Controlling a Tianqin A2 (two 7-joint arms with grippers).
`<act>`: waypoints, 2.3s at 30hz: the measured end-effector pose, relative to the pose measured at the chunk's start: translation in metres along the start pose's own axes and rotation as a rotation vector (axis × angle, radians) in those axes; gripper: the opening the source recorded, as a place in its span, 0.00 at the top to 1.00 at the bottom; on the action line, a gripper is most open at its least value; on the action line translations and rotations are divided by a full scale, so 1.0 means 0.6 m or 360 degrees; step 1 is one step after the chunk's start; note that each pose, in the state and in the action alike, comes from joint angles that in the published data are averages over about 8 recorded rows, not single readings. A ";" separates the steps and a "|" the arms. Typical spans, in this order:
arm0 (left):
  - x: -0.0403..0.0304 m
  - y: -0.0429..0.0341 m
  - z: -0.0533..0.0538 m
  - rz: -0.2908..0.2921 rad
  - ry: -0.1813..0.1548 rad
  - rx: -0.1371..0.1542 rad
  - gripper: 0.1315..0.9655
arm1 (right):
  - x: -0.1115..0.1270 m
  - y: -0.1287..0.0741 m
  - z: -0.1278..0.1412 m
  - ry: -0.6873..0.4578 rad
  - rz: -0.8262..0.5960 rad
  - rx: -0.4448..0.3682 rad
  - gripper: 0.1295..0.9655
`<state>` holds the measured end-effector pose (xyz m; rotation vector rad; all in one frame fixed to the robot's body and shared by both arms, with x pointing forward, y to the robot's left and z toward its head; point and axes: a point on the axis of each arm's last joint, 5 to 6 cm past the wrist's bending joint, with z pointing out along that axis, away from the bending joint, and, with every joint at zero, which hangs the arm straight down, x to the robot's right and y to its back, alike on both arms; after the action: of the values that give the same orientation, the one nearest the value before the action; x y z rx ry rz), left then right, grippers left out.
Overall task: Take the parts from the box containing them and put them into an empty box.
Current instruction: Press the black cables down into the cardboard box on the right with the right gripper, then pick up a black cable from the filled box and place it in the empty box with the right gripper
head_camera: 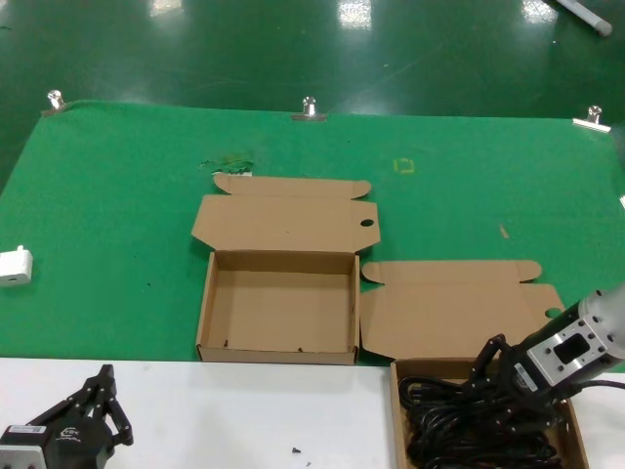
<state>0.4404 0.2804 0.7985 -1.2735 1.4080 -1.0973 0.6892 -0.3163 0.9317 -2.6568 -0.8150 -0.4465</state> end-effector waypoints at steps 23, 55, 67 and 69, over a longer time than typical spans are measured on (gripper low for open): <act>0.000 0.000 0.000 0.0000 0.0000 0.0000 0.99 | -0.006 -0.004 -0.009 0.0023 0.0007 0.0002 0.95; 0.000 0.000 0.000 0.0000 0.0000 -0.0001 0.99 | 0.058 -0.037 -0.058 0.0270 0.0084 0.0126 0.95; 0.000 0.000 0.000 0.0000 0.0000 -0.0001 0.99 | 0.133 -0.042 -0.017 0.0403 0.0023 0.0162 0.95; 0.000 0.000 0.000 0.0000 0.0000 -0.0002 0.99 | 0.143 -0.047 -0.008 0.0429 0.0010 0.0152 0.95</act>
<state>0.4401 0.2804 0.7983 -1.2741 1.4087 -1.0968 0.7395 -0.2545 0.9750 -2.4410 -0.7248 -0.7261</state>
